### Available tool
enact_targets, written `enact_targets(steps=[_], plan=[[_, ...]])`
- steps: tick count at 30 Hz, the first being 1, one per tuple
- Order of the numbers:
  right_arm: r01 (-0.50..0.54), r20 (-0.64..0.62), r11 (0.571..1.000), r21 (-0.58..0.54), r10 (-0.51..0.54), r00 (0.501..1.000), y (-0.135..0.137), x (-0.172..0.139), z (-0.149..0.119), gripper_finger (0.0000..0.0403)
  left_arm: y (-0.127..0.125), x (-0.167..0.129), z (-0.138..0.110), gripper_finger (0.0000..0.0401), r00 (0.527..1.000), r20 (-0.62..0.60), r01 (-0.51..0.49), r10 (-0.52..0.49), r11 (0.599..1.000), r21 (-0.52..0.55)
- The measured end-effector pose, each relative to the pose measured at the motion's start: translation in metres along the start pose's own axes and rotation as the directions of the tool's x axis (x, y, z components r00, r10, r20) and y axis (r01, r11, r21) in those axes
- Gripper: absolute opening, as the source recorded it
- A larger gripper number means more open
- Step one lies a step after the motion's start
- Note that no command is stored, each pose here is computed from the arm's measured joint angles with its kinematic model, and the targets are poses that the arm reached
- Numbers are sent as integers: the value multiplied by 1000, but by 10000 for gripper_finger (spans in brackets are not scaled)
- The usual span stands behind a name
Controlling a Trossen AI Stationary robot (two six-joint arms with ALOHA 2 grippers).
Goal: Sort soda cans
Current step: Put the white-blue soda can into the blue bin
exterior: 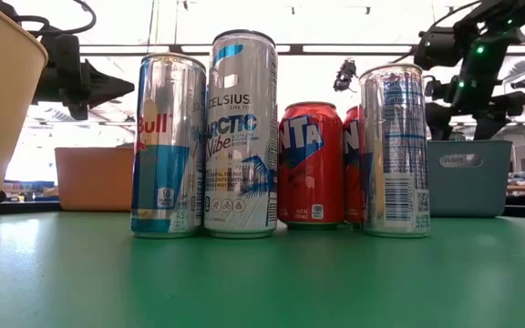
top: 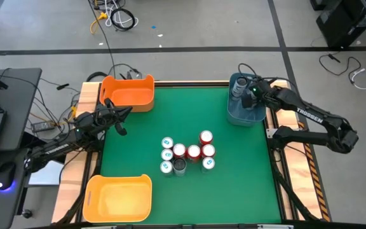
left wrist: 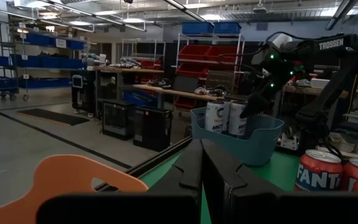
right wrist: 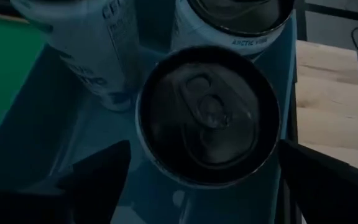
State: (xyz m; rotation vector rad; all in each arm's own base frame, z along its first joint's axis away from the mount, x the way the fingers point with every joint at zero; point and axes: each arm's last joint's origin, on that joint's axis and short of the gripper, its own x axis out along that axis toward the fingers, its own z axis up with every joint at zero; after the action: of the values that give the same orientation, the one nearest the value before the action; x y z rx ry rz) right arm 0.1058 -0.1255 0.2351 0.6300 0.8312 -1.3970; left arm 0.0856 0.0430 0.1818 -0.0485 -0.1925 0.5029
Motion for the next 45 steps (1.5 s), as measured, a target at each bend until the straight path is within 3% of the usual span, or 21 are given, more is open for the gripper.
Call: enact_targets(steps=[7, 14, 20, 29, 32, 36, 42, 45], plan=[[-25, -8, 1000, -13, 25, 1000, 2, -3, 0, 365, 0, 0, 0, 11, 1000, 0, 0, 0, 1000, 0], [-122, -18, 990, -68, 121, 992, 10, -32, 11, 343, 0, 0, 0, 11, 1000, 0, 0, 0, 1000, 0], [-273, -51, 954, -121, 269, 962, 21, -68, 16, 312, 0, 0, 0, 11, 1000, 0, 0, 0, 1000, 0], [-356, -45, 914, -193, 354, 934, 31, -95, 12, 270, 0, 0, 0, 11, 1000, 0, 0, 0, 1000, 0], [-515, -55, 823, -238, 518, 854, 48, -102, 8, 255, 0, 0, 0, 11, 1000, 0, 0, 0, 1000, 0], [-731, -89, 584, -353, 757, 648, 83, -116, -6, 224, 0, 0, 0, 11, 1000, 0, 0, 0, 1000, 0], [-791, -176, 284, -542, 882, 437, 142, -139, -47, 174, 0, 0, 0, 11, 1000, 0, 0, 0, 1000, 0], [-790, -204, 165, -591, 917, 344, 173, -146, -72, 157, 0, 0, 0, 11, 1000, 0, 0, 0, 1000, 0]])
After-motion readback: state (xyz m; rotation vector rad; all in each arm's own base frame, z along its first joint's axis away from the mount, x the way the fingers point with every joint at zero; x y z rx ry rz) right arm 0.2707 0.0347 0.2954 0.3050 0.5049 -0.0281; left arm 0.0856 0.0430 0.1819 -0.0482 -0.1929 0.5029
